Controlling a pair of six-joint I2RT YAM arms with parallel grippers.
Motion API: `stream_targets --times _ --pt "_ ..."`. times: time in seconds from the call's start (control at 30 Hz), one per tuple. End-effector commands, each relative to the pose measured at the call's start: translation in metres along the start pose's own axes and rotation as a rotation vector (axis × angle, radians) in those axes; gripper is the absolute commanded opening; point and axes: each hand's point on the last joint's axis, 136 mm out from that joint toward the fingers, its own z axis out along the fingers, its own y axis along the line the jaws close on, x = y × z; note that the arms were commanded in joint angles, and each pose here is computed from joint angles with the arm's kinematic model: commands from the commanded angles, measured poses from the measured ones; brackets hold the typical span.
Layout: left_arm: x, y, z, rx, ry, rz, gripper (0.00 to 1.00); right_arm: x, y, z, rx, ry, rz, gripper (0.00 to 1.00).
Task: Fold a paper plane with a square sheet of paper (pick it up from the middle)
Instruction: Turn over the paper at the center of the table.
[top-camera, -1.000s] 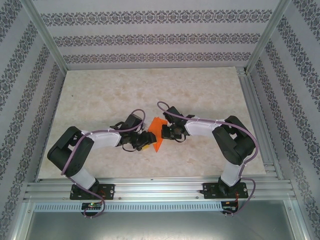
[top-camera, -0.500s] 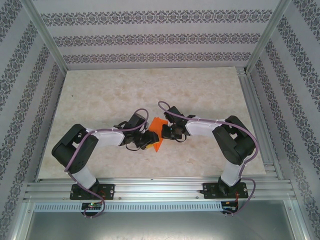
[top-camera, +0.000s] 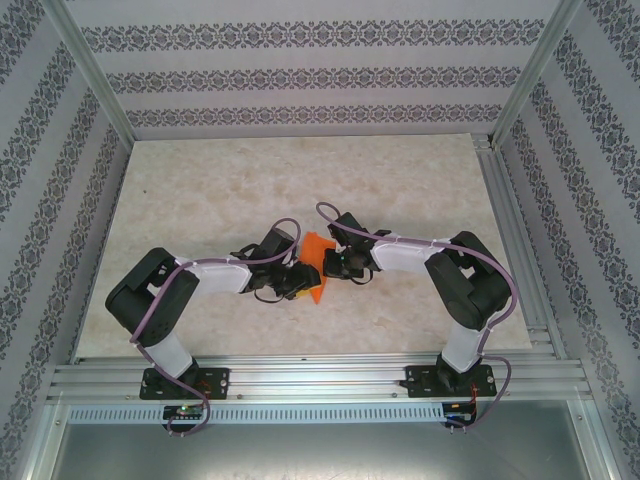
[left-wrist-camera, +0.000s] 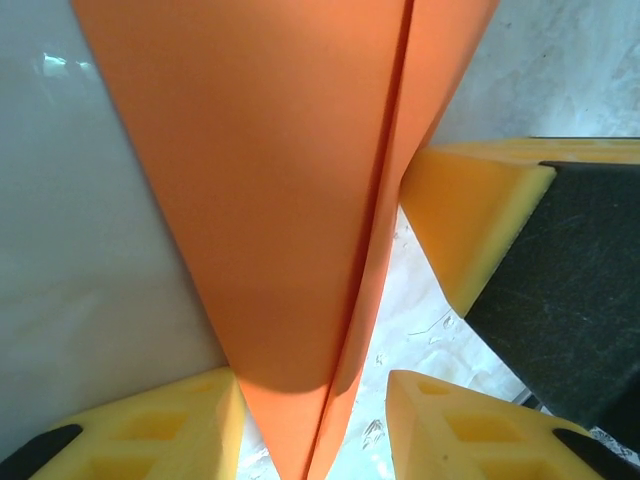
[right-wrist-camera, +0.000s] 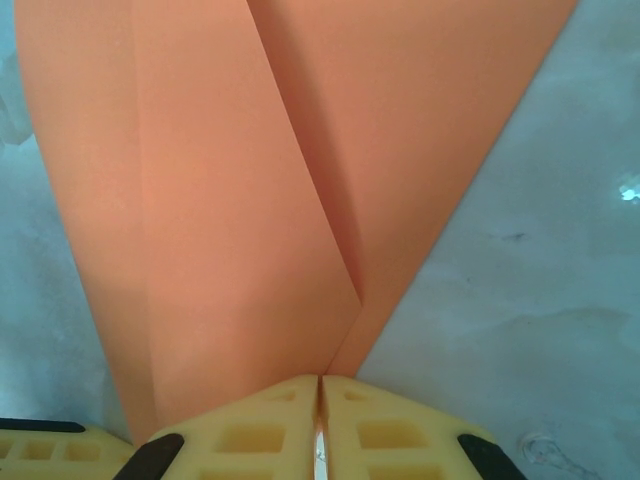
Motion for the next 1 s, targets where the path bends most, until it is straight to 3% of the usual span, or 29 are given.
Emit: stream_targets --times 0.0,0.97 --pt "-0.007 -0.026 -0.009 0.078 -0.061 0.033 0.43 0.003 -0.008 0.003 0.013 0.004 0.018 0.11" --pt "-0.007 -0.033 -0.021 0.129 -0.121 -0.001 0.44 0.001 -0.006 0.003 0.008 0.005 0.02 0.11"
